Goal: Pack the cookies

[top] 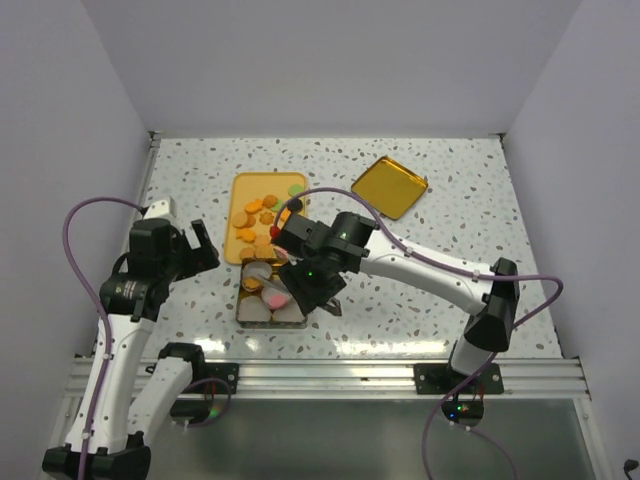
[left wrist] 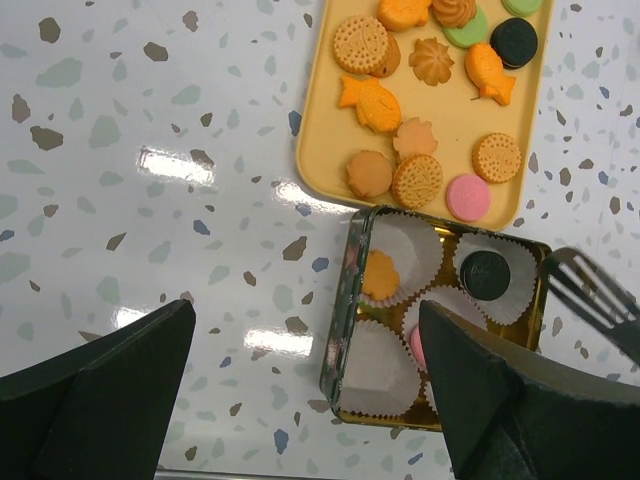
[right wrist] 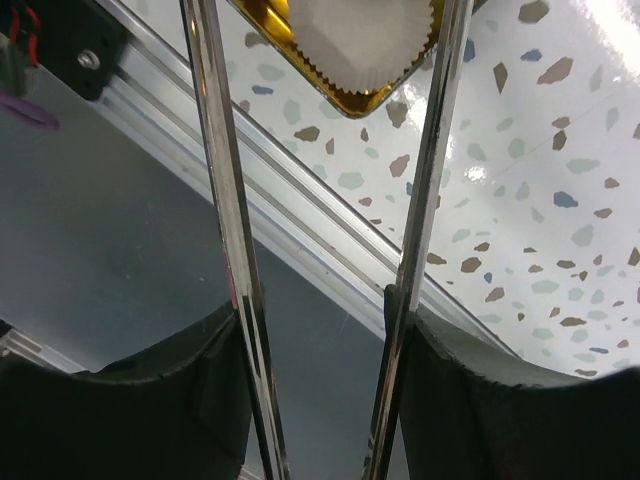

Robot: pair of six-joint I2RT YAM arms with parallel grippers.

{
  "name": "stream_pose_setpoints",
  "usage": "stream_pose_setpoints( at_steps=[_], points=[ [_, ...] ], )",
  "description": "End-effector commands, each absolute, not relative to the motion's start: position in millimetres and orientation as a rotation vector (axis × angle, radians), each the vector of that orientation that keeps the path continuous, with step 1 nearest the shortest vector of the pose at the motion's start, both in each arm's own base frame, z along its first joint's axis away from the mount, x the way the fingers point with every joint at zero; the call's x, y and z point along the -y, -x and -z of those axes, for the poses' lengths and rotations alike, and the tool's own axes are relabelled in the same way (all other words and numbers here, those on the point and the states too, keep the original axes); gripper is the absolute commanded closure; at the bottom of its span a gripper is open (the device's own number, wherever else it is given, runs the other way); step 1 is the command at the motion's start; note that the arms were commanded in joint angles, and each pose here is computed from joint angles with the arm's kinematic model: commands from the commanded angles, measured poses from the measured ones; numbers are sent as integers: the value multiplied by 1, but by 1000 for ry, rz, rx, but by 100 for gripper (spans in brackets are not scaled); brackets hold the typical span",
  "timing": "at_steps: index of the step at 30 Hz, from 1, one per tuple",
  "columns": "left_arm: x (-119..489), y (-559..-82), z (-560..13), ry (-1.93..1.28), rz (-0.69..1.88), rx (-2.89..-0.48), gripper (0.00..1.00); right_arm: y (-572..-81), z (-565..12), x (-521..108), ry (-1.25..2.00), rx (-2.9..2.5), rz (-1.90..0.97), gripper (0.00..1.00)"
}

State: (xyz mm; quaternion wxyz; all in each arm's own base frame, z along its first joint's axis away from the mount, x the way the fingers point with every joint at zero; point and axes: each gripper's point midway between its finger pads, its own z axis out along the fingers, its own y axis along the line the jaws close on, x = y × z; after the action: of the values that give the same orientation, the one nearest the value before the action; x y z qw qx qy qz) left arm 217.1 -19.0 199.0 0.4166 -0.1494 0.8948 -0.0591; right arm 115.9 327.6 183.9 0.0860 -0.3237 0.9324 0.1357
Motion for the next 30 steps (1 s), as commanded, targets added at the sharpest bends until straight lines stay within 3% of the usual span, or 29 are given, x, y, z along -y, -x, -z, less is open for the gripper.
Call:
stream_pose_setpoints(
  at_steps=[1, 6, 12, 22, 30],
  points=[
    [19, -222, -206, 326, 139, -2200, 0, -140, -219, -331, 870, -2712, -409, 46],
    [21, -222, -207, 322, 149, -2196, 0, -198, -232, -322, 700, -2718, -388, 47],
    [25, -221, -206, 312, 172, -2198, 0, -248, -209, -322, 630, -2762, -319, 48],
    [23, -221, -211, 297, 140, -2185, 0, -279, -141, -330, 603, -2874, -217, 50],
    [25, -221, -210, 286, 141, -2191, 0, -287, -120, -331, 597, -2916, -197, 50]
  ],
)
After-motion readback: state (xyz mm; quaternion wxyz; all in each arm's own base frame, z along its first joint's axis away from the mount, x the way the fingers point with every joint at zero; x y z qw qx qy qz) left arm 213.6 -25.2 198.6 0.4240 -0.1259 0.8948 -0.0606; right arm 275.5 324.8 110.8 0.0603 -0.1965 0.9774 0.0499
